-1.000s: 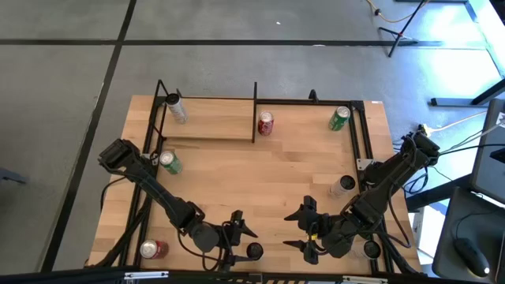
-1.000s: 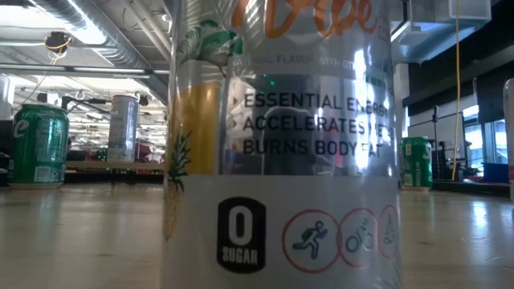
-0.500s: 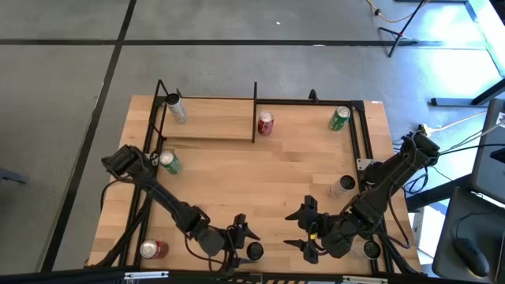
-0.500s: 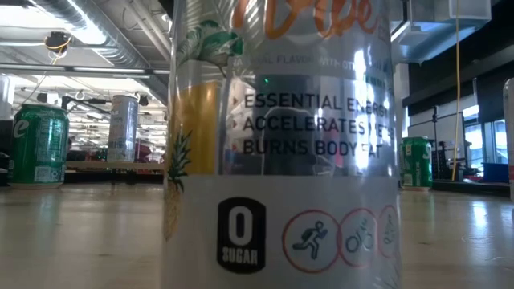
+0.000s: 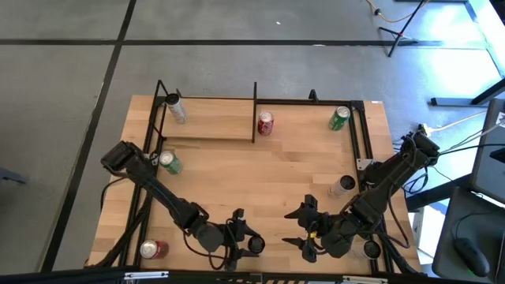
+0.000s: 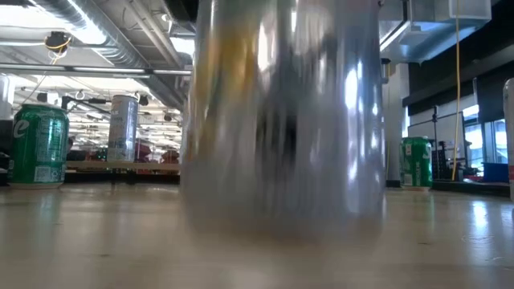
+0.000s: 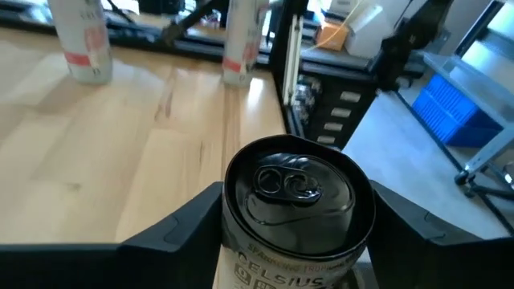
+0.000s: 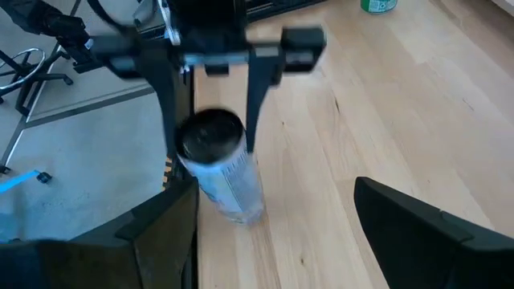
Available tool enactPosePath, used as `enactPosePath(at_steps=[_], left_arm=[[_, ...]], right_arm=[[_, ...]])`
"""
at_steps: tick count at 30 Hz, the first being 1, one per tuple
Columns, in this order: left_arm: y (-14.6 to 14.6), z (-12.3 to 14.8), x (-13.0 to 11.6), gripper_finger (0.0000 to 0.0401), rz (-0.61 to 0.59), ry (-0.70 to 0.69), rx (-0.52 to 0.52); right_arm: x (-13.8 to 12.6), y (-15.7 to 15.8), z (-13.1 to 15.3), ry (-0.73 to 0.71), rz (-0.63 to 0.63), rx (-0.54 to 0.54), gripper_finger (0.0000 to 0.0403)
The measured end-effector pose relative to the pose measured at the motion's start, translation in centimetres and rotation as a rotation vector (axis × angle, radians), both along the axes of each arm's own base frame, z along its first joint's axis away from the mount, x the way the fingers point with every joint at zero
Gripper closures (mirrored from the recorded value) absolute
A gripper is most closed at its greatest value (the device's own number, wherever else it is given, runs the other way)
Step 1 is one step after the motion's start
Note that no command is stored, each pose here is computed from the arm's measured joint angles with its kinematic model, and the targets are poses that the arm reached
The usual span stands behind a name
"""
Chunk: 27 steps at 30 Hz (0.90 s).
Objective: Place canned beverage on shelf
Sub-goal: Put the white-yellow soda can on the shelf
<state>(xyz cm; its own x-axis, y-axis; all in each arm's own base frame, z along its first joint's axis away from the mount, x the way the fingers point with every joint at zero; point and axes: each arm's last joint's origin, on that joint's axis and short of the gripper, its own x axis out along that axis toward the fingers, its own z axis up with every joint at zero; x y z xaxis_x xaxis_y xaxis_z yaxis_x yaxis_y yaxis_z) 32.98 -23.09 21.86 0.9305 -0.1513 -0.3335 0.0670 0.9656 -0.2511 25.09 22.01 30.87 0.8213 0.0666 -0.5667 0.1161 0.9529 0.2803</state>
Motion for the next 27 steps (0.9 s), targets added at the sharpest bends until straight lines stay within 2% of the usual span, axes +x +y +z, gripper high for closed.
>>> enactPosePath(at_steps=[8, 17, 22, 27], left_arm=[[2.8, 6.9, -3.5, 0.0182, 0.012, 0.005, 0.007], [7.9, 13.2, -8.6, 0.0182, 0.081, -0.022, 0.009], [10.8, 15.3, -11.5, 0.0182, 0.167, -0.031, 0.034], [13.6, 16.5, -13.8, 0.0182, 0.240, -0.027, 0.046]], right_arm=[[0.5, -0.7, 0.3, -0.034, -0.046, -0.030, 0.0082], [3.9, -6.1, 2.2, -0.096, -0.006, -0.057, 0.0082], [6.0, -9.3, 2.7, -0.143, 0.071, -0.094, 0.0082], [7.7, -12.7, 3.7, -0.249, 0.033, -0.148, 0.0082]])
